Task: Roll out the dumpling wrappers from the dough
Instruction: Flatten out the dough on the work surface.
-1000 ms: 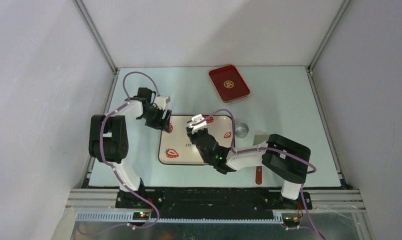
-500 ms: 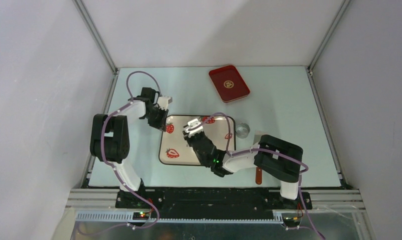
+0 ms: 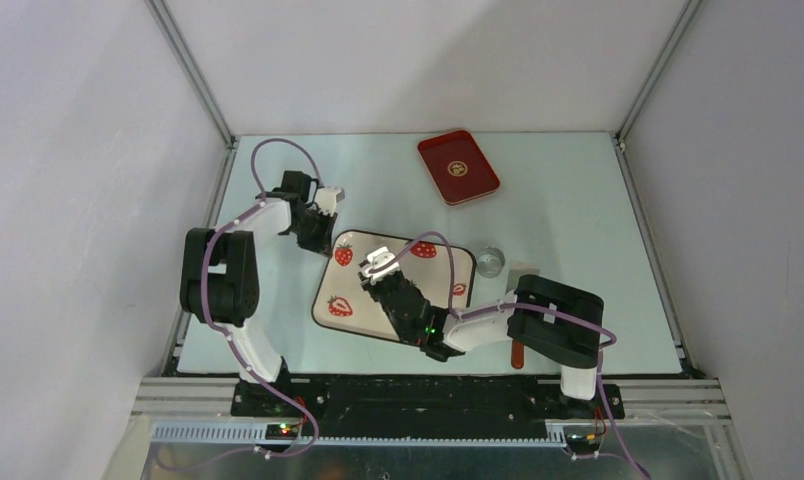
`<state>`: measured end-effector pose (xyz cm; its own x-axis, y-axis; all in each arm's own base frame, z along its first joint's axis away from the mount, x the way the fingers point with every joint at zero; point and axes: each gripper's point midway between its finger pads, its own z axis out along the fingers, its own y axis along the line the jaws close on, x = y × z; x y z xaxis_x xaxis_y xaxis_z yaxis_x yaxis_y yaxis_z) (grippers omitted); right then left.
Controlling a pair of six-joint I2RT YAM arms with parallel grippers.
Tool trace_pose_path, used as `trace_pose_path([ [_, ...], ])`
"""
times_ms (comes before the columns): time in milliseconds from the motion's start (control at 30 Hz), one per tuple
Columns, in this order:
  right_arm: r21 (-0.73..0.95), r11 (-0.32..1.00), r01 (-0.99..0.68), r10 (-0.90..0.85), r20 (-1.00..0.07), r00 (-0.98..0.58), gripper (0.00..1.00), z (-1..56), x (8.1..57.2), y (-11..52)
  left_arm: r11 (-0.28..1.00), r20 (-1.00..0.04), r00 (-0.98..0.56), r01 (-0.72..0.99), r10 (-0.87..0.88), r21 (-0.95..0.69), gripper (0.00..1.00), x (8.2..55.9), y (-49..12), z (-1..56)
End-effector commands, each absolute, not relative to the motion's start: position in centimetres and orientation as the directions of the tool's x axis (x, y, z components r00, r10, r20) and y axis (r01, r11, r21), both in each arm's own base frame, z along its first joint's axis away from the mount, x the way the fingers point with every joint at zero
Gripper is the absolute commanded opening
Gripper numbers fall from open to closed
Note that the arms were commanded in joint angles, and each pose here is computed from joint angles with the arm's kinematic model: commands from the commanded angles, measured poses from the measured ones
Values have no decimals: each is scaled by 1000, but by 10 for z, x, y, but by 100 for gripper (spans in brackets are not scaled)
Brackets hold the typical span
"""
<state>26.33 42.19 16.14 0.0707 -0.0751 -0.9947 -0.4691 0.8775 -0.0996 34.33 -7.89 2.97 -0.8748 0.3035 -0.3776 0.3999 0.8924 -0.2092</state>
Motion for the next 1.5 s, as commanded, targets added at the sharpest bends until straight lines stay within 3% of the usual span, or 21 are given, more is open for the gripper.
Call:
trace_pose_path([
  [0, -49, 870, -491, -50, -999, 10, 0, 158, 261, 425, 887, -376, -866, 421, 329, -192, 0, 344, -79, 27],
  [633, -137, 870, -474, -41, -977, 208, 0, 230, 255, 433, 893, -372, -871, 410, 322, -187, 0, 344, -78, 27],
  [900, -182, 819, -543, -82, -976, 204, 0, 207, 220, 455, 892, -372, -867, 416, 330, -179, 0, 344, -78, 27],
  [1300, -126, 781, -611, -188, -981, -38, 0, 133, 252, 443, 891, -371, -867, 418, 332, -180, 0, 343, -79, 27],
  [1467, -141, 778, -612, -226, -972, -63, 0, 113, 259, 441, 891, -371, -867, 417, 332, -180, 0, 343, -79, 27],
])
